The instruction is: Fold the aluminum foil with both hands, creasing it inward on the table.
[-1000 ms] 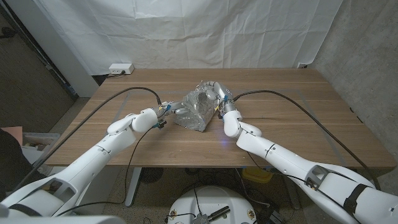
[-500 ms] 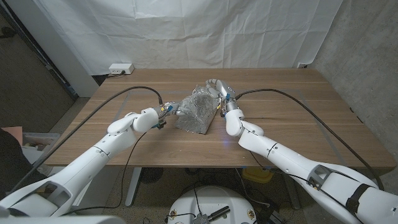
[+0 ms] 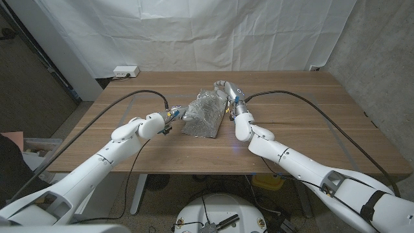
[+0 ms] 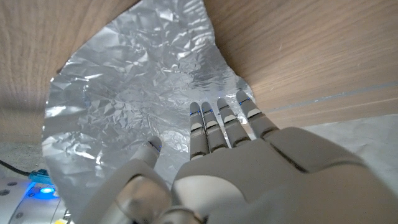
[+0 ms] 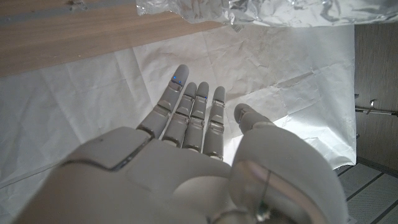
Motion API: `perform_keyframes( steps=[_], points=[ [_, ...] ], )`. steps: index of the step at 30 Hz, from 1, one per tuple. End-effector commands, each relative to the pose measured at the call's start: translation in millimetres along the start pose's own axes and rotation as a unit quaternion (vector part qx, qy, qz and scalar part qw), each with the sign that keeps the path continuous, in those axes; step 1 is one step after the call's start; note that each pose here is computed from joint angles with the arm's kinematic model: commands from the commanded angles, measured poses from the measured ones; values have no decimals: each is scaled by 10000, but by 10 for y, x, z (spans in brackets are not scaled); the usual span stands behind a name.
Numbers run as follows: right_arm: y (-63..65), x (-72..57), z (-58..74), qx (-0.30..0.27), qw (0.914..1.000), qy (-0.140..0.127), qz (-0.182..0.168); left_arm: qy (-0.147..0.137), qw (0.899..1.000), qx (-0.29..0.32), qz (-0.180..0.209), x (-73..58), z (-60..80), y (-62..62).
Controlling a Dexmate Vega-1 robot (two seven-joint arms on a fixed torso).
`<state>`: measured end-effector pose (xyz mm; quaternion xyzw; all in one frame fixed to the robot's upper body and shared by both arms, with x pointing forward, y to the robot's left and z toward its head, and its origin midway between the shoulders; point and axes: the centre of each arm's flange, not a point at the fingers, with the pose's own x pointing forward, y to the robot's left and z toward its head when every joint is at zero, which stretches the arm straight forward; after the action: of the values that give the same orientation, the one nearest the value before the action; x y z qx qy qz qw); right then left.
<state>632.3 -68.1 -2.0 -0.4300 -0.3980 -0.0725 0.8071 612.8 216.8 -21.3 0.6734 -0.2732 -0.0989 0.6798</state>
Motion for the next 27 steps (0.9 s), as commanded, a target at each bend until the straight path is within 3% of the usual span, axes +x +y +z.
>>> perform_keyframes(
  steps=[1,7,11,18,27],
  points=[
    [-28,-2,9,-184,9998,-17,-48,-3,9940,240,1071,-192,105,248],
    [-36,-13,17,-225,9997,-58,-81,15,9882,365,1490,-322,162,346],
    [-53,-28,23,-238,9996,-55,-105,-104,9782,522,2006,-410,203,357],
    [-81,-32,24,-318,9994,-76,-144,-177,9408,816,3285,-577,236,325],
    [-89,9,45,-358,9992,-78,-159,-287,8684,913,4865,-757,211,235]
  ],
)
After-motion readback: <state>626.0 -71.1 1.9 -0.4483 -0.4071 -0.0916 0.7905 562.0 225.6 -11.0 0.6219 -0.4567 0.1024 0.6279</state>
